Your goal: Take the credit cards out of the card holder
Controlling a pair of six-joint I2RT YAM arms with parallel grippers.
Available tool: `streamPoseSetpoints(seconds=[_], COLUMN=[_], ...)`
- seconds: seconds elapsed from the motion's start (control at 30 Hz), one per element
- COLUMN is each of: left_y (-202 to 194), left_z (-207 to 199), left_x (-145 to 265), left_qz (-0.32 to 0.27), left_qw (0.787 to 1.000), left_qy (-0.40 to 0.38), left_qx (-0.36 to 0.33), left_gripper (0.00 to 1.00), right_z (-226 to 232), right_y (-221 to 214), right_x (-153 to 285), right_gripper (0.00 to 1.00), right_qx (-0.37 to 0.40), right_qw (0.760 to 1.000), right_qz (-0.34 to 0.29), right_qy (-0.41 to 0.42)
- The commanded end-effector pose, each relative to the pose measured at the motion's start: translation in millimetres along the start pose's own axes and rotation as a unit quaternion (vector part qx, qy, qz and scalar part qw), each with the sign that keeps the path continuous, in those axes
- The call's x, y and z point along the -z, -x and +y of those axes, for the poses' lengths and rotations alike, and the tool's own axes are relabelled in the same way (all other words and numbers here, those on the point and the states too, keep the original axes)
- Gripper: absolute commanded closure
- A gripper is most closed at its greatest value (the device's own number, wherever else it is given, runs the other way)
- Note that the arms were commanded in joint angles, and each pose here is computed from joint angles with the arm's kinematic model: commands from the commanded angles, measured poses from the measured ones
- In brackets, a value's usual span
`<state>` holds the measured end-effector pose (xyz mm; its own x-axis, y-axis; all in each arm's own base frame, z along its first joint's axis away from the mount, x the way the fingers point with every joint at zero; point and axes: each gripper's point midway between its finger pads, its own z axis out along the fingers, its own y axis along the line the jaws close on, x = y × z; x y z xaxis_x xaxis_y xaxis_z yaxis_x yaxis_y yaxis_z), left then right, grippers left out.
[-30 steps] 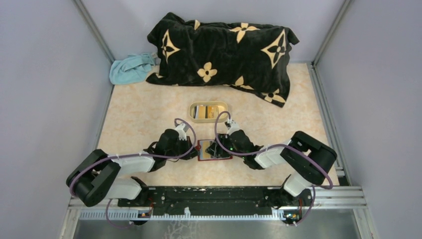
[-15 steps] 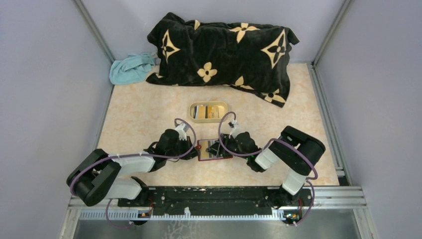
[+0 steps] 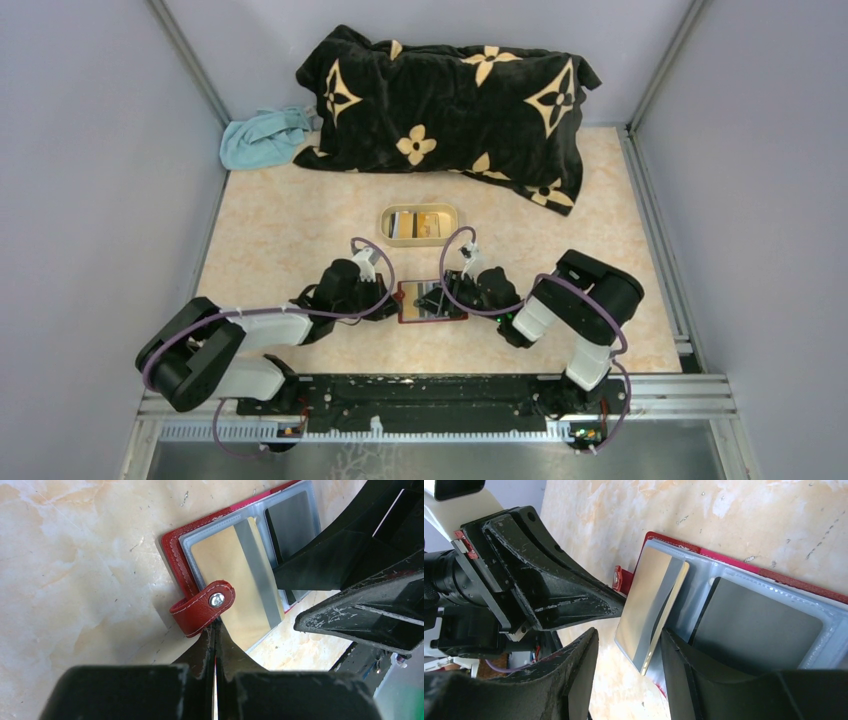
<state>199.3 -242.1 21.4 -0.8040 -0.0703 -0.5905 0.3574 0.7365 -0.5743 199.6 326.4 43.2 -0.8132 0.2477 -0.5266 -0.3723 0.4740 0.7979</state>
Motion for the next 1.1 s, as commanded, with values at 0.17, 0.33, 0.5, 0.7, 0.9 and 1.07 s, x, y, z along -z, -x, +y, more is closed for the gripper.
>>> streamPoseSetpoints(seconds=[0.17,0.33,0.5,0.7,0.9,1.07], left_y=[-22,-22,-21,-19,-20,-17], left_z=[9,10,8,8,11,19], left_x=[-3,-3,-4,-3,-3,-4], left_qz=[0.040,0.041,0.041,0.040,0.037,0.026], left_qw=[0.999,0.999,0.999,0.999,0.999,0.999], left_qy=[0.015,0.017,0.013,0.016,0.026,0.045], left_qx=[0.003,0.003,0.004,0.002,0.006,0.008], left_gripper=[1.00,1.00,1.00,1.00,1.00,1.00], right_z=[43,49,44,45,39,32], right_y=[0,3,-1,-4,3,7], right_x=[-9,-4,-5,-10,-3,7], right_gripper=[0.53,0.62,0.65,0.63,0.63,0.64], right_qx=[0.010,0.009,0.013,0.008,0.009,0.005], right_qw=[0.995,0.993,0.994,0.993,0.995,0.996], right_qz=[0.011,0.003,0.009,0.016,0.007,0.000], right_qy=[0.100,0.115,0.105,0.115,0.104,0.092])
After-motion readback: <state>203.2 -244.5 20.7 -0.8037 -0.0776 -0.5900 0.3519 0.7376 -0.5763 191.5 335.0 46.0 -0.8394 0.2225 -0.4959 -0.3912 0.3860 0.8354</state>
